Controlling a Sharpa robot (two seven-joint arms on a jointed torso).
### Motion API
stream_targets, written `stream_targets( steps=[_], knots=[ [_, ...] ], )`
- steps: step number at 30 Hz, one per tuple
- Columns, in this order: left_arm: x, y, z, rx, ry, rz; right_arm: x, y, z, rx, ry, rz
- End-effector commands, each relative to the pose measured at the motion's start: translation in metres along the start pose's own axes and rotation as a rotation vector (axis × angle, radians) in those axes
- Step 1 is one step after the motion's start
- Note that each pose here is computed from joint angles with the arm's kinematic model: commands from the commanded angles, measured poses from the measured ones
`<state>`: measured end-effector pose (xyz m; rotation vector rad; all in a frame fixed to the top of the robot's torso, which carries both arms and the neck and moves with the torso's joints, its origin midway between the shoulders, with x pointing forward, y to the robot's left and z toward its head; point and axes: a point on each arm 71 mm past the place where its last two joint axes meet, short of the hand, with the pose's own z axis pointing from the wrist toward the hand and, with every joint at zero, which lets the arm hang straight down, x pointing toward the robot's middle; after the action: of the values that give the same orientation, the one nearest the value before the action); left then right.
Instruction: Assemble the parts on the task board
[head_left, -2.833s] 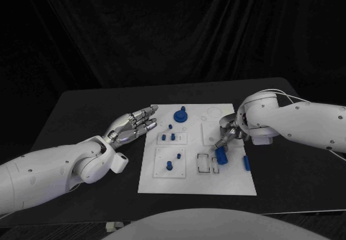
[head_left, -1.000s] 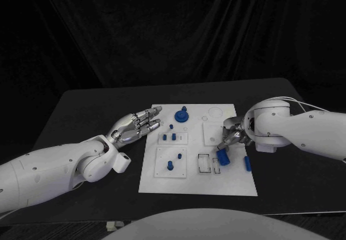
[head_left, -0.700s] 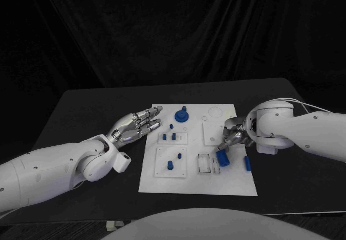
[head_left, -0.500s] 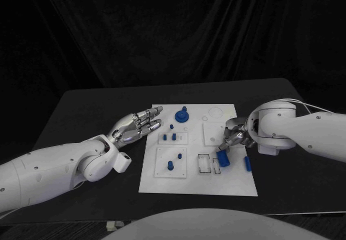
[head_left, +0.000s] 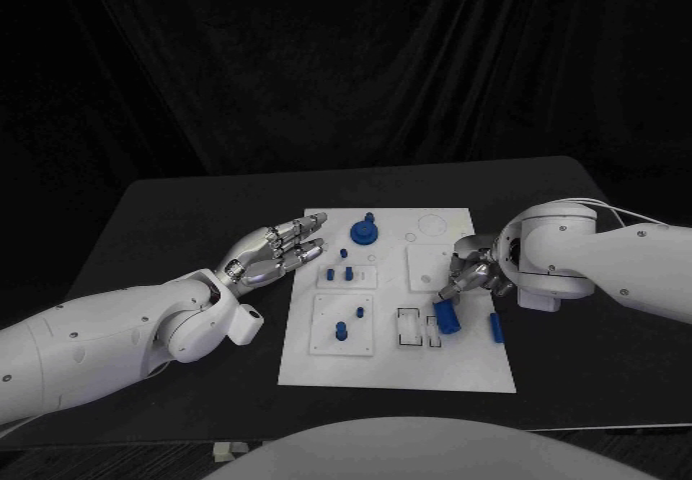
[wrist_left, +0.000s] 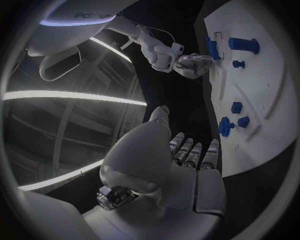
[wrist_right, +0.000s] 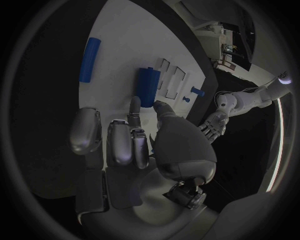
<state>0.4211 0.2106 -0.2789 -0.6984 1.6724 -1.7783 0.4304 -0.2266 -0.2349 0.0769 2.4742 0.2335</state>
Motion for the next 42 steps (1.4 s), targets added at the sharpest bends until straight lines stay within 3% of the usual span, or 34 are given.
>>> stream_targets(
  steps=[1, 29, 42],
  knots=[
    [0.0015, -0.0033, 0.0012, 0.035, 0.011, -0.011, -0.001, 0.000, 0.000, 0.005, -0.012, 0.011],
    [0.0022, -0.0024, 0.0010, 0.021, 0.019, -0.018, 0.000, 0.024, 0.004, 0.030, -0.035, -0.315],
    [0.0027, -0.0018, 0.0015, 0.016, 0.024, -0.021, 0.004, 0.032, 0.004, 0.022, -0.015, -0.369]
  ],
)
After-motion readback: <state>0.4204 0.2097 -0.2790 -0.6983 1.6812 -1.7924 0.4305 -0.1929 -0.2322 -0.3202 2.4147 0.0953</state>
